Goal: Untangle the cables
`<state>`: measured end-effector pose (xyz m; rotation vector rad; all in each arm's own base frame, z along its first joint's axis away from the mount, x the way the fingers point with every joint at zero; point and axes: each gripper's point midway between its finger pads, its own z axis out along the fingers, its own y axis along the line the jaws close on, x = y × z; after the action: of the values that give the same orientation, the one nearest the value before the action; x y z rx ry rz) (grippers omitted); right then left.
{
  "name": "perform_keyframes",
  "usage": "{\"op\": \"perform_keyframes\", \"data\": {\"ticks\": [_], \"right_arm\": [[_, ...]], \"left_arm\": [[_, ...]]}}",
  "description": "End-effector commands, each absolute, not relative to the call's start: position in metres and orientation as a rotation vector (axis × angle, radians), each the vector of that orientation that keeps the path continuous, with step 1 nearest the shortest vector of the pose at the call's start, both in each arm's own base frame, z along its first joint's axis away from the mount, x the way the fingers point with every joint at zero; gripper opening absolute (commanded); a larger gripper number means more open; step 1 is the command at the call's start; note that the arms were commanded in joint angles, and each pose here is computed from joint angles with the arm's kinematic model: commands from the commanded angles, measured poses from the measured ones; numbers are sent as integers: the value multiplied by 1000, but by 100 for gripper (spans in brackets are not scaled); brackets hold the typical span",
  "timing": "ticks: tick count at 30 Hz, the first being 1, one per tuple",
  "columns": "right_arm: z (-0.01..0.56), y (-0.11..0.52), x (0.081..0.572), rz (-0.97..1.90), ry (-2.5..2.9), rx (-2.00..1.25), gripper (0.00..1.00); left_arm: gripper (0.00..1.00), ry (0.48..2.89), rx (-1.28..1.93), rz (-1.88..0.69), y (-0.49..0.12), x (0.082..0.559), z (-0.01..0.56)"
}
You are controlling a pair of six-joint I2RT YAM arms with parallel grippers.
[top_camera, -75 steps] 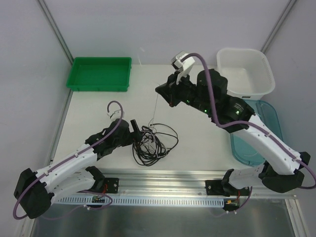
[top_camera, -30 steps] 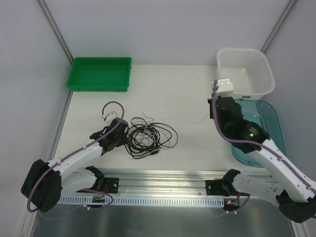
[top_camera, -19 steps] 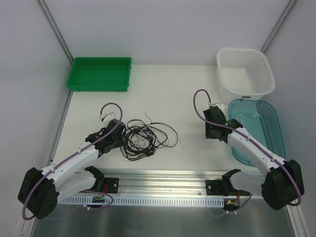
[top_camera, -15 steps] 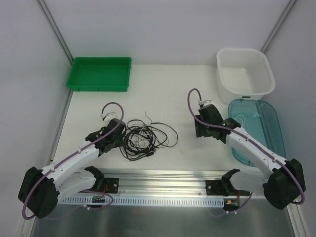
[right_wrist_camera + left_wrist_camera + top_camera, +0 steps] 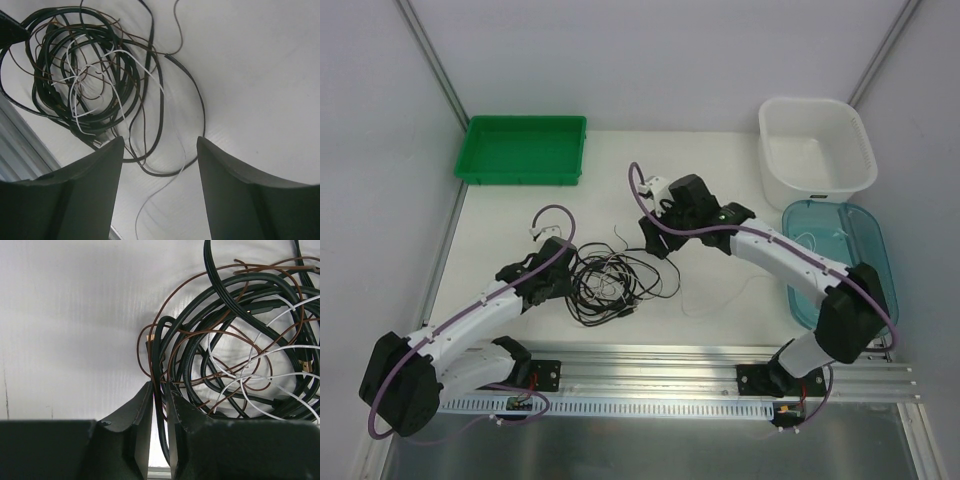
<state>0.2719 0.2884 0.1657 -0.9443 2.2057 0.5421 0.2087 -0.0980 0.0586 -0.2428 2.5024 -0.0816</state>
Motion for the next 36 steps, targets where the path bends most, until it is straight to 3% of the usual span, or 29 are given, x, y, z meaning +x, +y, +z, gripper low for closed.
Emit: {"op": "perform_keyframes", "data": {"ticks": [1, 11, 14, 17, 18, 21, 24, 29, 36], "right_arm": [[162, 326, 274, 670, 2100, -1197, 64], [101, 368, 297, 740, 2123, -1421, 63], [84, 375, 301, 753, 2143, -1434, 59], [77, 380, 302, 774, 2148, -1437, 42], [80, 380, 303, 774, 2137, -1436, 23], [95, 375, 298, 770, 2124, -1433, 1], [144, 360, 294, 717, 2051, -1393, 1], [274, 319, 281, 604, 1836, -1207, 1], [406, 231, 266, 457, 1636, -762, 1]], "left_arm": [[16, 2521, -235, -126, -105, 208, 63], [15, 2510, -273, -148, -103, 202, 61], [14, 2494, -296, -140, -99, 202, 60], [13, 2490, -313, -126, -96, 201, 57], [13, 2492, -316, -115, -95, 201, 55], [13, 2502, -326, -75, -91, 200, 50], [12, 2514, -360, -52, -88, 198, 43], [11, 2524, -403, -13, -84, 196, 35], [9, 2530, -437, 25, -80, 195, 29]]}}
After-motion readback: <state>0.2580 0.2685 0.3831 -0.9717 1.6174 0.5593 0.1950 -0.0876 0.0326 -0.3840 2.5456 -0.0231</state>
